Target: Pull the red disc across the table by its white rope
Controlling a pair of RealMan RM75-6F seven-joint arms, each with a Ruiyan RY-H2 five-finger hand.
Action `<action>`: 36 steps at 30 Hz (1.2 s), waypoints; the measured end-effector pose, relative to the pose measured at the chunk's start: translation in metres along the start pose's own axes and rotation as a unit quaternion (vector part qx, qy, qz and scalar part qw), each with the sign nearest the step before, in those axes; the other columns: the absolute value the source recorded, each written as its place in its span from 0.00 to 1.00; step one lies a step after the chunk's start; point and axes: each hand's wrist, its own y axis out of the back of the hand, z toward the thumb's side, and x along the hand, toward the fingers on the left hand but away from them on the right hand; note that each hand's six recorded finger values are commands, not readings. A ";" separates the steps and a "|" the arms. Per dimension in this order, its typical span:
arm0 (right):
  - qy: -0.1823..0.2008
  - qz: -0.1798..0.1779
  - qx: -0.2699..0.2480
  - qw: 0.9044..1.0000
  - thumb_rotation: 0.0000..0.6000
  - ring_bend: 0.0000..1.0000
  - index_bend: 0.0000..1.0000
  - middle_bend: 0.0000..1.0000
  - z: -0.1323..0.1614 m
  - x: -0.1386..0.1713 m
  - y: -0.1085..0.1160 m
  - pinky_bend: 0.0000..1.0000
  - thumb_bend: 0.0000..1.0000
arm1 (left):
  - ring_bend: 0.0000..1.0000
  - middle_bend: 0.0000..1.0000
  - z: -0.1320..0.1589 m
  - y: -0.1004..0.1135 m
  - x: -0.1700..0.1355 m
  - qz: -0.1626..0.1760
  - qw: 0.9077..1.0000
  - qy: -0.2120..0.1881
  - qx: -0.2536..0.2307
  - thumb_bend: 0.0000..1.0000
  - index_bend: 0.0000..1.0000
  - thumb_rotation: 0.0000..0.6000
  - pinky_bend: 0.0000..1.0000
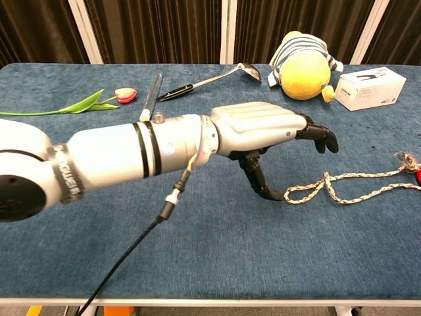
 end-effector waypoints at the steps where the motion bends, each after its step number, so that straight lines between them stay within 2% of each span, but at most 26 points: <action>1: -0.001 0.000 0.000 1.000 1.00 0.00 0.00 0.00 -0.001 0.000 0.000 0.00 0.26 | 0.10 0.19 0.000 -0.001 0.002 0.000 1.000 -0.001 0.000 0.21 0.18 1.00 0.19; 14: -0.012 0.008 -0.003 1.000 1.00 0.00 0.00 0.00 -0.010 0.000 -0.005 0.00 0.26 | 0.10 0.19 0.023 -0.017 0.026 -0.004 0.999 -0.033 -0.013 0.21 0.18 1.00 0.19; 26: -0.024 0.007 -0.008 1.000 1.00 0.00 0.00 0.00 -0.020 0.000 -0.005 0.00 0.27 | 0.10 0.21 0.019 -0.030 0.032 -0.019 0.999 -0.033 0.023 0.21 0.18 1.00 0.19; 36: -0.027 0.007 -0.009 1.000 1.00 0.00 0.00 0.00 -0.022 0.000 -0.005 0.00 0.27 | 0.10 0.33 0.013 -0.037 0.030 -0.025 0.999 -0.030 0.037 0.21 0.19 1.00 0.19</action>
